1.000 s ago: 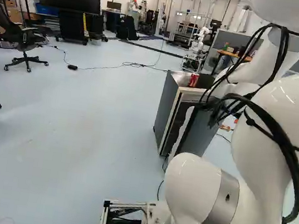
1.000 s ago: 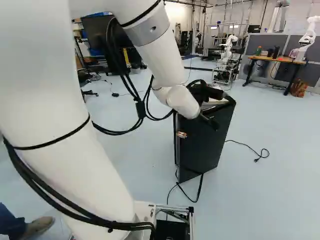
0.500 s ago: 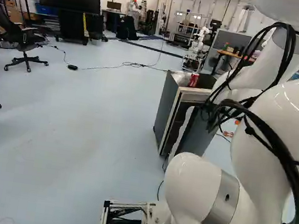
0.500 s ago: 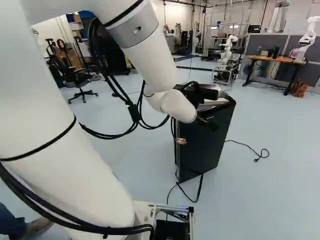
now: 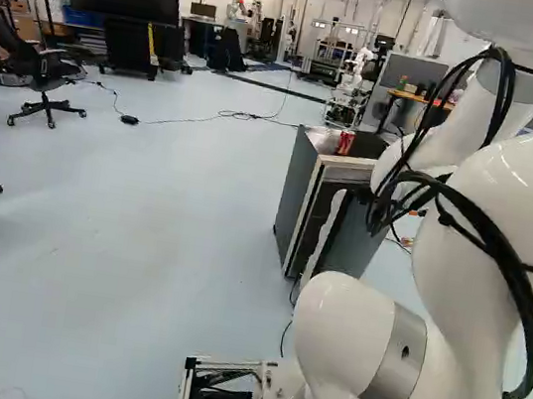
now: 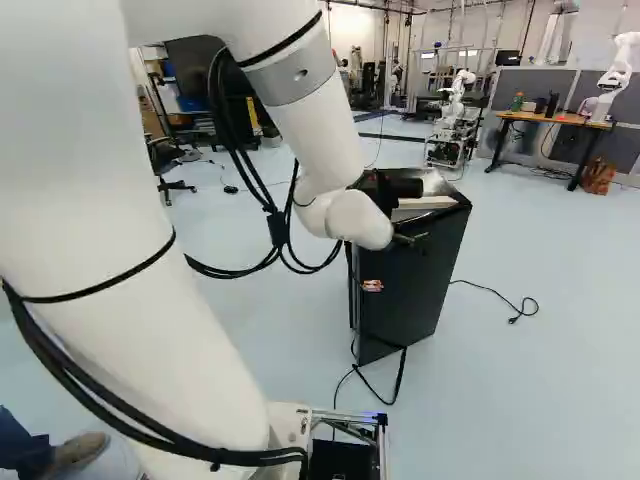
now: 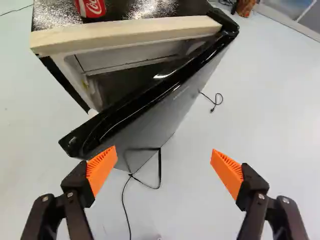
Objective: Grab a drink from the fridge
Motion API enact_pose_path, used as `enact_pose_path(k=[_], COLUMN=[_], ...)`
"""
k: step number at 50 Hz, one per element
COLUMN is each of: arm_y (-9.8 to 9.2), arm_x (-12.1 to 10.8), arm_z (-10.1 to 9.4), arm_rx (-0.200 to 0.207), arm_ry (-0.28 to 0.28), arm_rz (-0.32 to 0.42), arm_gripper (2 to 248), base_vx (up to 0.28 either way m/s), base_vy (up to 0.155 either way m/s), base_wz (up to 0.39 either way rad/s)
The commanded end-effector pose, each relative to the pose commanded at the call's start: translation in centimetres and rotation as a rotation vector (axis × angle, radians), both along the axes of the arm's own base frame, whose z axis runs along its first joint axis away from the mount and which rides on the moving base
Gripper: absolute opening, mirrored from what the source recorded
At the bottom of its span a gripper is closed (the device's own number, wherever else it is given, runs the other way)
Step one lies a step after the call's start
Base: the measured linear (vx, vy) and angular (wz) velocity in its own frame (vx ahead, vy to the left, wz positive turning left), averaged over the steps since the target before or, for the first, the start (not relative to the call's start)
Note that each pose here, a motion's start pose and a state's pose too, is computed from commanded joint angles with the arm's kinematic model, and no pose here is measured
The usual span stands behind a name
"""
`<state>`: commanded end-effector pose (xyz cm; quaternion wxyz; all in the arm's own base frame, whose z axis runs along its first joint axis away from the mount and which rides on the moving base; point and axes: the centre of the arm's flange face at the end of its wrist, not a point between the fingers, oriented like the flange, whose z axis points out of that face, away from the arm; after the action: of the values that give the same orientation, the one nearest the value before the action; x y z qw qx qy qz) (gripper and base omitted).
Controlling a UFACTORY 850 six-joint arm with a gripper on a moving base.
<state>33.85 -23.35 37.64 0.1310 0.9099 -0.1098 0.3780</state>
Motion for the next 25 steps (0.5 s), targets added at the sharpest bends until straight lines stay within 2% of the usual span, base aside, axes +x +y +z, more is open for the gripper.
enact_pose_path(k=[25], arm_y=[-0.1], arm_x=[1.7], arm_z=[-2.0], arm_rx=[-0.039], arm_ry=[-0.038], arm_rz=[0.151], arm_gripper=[247], base_vx=[0.0], base_vy=[0.0], base_wz=[0.0])
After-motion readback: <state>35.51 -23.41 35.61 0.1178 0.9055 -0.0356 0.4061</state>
